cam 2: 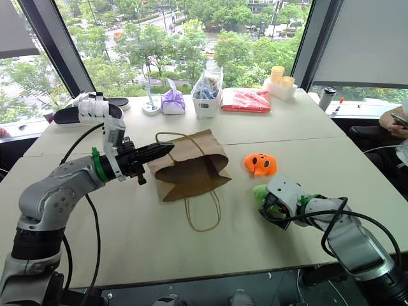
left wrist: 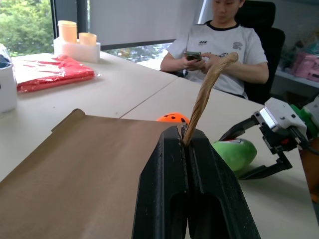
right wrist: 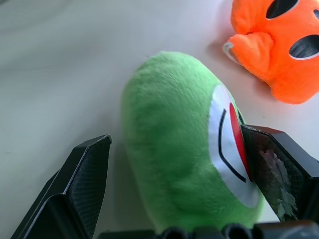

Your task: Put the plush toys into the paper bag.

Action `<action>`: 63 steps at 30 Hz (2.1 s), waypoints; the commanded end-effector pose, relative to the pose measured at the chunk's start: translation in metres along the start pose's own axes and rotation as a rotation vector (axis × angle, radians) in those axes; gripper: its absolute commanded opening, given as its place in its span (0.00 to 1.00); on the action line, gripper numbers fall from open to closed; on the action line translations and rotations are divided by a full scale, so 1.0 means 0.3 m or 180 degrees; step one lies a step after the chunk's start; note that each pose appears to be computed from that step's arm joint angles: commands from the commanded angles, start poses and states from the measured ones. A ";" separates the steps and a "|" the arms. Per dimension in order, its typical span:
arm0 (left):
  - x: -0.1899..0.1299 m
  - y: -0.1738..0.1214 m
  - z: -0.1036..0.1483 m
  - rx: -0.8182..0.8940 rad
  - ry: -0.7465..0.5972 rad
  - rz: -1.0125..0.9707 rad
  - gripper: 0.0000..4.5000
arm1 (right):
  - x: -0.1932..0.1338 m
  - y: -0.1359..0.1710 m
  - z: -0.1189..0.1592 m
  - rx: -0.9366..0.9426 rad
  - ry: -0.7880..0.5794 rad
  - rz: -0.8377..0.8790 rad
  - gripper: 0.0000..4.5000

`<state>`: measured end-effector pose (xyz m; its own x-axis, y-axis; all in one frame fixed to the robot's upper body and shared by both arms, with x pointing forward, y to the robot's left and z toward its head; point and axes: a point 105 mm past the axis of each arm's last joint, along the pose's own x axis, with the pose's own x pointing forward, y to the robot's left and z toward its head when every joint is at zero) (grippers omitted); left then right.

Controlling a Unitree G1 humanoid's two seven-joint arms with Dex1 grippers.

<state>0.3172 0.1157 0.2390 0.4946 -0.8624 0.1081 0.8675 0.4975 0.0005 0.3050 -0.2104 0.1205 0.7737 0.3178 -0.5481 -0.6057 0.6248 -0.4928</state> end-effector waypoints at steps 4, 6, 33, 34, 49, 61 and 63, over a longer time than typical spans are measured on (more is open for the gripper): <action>-0.008 0.009 0.047 0.0178 -0.0094 0.0041 0.00 | 0.004 -0.033 0.044 -0.0067 -0.0197 -0.0099 0.45; -0.008 0.010 0.049 0.0177 -0.0096 0.0042 0.00 | 0.000 -0.029 0.053 -0.0059 -0.0240 -0.0066 0.26; 0.016 -0.097 0.075 -0.0292 -0.0104 -0.0481 0.00 | 0.345 0.310 0.702 0.0267 -0.2286 0.0461 0.09; 0.014 -0.093 0.073 -0.0298 -0.0105 -0.0452 0.00 | 0.346 0.320 0.711 0.0274 -0.2330 0.0496 0.20; -0.020 -0.064 0.056 -0.0330 -0.0099 -0.0257 0.00 | 0.149 0.217 0.619 0.0139 -0.2365 0.0829 0.99; -0.031 -0.076 0.037 -0.0327 -0.0010 -0.0316 0.00 | 0.040 -0.124 0.347 0.0385 -0.1550 0.0050 0.99; -0.028 -0.077 0.039 -0.0314 -0.0009 -0.0323 0.00 | 0.098 -0.167 0.297 0.0475 -0.1381 -0.0184 0.99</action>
<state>0.2981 0.1129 0.2388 0.4217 -0.9025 0.0882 0.9024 0.4081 -0.1382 0.3631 -0.1612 0.1860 0.7886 0.5808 -0.2019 -0.6125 0.7128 -0.3417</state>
